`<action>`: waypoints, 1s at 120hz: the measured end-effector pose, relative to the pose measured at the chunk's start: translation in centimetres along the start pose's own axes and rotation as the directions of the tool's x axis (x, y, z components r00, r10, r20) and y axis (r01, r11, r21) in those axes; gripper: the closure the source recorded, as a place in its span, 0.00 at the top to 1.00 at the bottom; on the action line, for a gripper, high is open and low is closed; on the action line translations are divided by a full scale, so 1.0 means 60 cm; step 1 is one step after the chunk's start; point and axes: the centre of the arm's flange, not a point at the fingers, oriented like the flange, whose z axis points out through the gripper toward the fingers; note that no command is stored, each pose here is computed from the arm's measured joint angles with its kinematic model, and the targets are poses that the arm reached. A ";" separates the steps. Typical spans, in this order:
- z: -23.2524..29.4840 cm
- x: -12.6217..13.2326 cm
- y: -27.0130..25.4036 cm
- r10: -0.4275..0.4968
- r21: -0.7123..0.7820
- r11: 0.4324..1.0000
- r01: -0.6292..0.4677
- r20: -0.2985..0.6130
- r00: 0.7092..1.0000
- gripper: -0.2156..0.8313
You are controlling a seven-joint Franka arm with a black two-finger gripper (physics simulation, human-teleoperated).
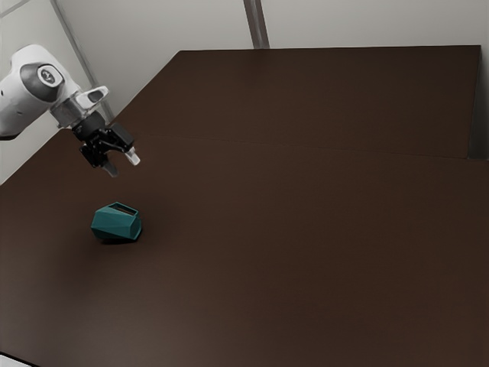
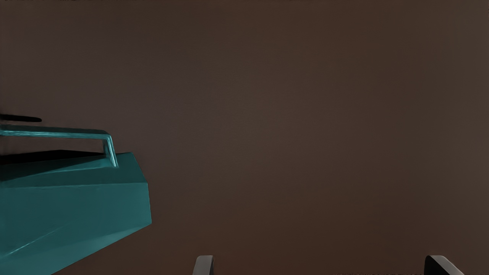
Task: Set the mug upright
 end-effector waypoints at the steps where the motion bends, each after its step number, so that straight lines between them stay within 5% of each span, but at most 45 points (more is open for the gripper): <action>1: 0.001 -0.001 -0.006 0.001 -0.004 1.000 -0.001 0.000 1.000 0.79; 62: 0.019 -0.063 -0.279 0.038 -0.185 0.982 -0.048 -0.060 0.997 0.79; 120: 0.082 -0.064 -0.361 0.066 -0.350 0.931 -0.107 -0.125 0.990 0.79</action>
